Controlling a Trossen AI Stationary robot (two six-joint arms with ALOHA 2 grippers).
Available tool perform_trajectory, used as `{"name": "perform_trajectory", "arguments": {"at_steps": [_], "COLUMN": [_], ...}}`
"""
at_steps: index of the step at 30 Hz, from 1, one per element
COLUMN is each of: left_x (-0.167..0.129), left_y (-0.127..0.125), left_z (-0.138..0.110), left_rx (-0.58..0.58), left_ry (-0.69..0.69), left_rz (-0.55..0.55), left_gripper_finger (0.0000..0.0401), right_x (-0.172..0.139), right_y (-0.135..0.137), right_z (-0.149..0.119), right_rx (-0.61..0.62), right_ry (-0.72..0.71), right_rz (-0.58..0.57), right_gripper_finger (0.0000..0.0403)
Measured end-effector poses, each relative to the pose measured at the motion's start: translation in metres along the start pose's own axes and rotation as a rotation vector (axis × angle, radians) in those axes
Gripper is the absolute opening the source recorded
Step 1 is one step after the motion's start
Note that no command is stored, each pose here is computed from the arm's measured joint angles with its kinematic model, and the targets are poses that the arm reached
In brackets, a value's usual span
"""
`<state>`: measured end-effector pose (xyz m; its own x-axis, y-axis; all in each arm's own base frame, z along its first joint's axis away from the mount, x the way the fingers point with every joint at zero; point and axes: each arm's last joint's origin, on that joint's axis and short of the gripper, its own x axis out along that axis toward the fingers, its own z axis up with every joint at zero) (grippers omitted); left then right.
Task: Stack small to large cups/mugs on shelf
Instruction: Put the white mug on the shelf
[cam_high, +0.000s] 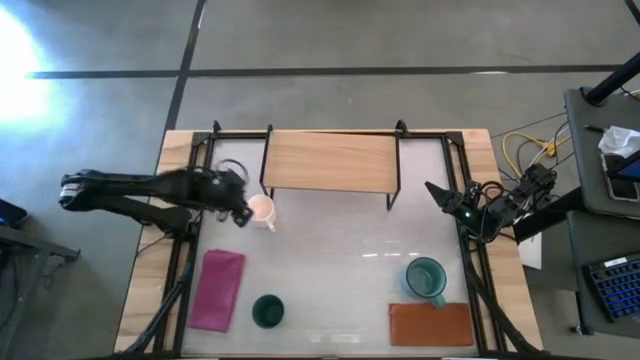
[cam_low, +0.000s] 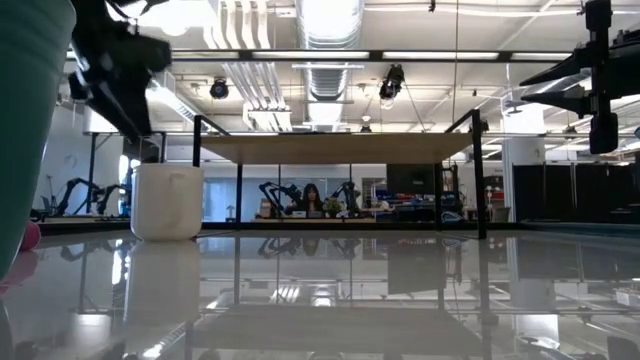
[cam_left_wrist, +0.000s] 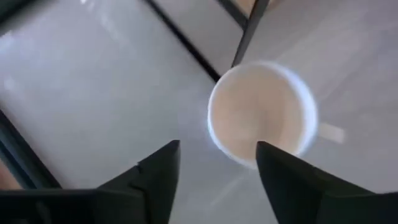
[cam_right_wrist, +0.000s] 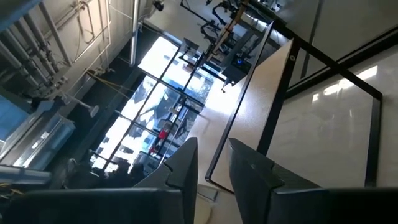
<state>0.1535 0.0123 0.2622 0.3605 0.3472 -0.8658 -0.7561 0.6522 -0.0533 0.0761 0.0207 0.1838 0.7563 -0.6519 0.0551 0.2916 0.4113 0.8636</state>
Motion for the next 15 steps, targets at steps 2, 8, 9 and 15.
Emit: {"name": "perform_trajectory", "arguments": {"at_steps": [2, 8, 9, 15], "left_x": [0.011, 0.033, 0.034, 0.055], "left_y": [-0.005, -0.016, -0.017, -0.021], "left_z": [0.002, 0.006, 0.007, 0.008], "left_rx": [-0.029, -0.018, -0.022, -0.054], "left_ry": [0.045, 0.128, 0.121, 0.102], "left_rz": [0.046, 0.098, 0.093, 0.085], "left_gripper_finger": [0.0222, 0.0235, 0.0235, 0.0235], "right_x": [0.0, 0.0, 0.0, 0.0], "right_y": [0.0, 0.0, 0.0, 0.0], "right_z": [0.0, 0.0, 0.0, 0.0], "right_rx": [0.0, 0.0, 0.0, -0.001], "right_ry": [-0.001, 0.0, 0.0, 0.001], "right_rz": [0.0, 0.0, 0.0, 0.001], "right_gripper_finger": [0.0081, 0.0083, 0.0082, 0.008]}}
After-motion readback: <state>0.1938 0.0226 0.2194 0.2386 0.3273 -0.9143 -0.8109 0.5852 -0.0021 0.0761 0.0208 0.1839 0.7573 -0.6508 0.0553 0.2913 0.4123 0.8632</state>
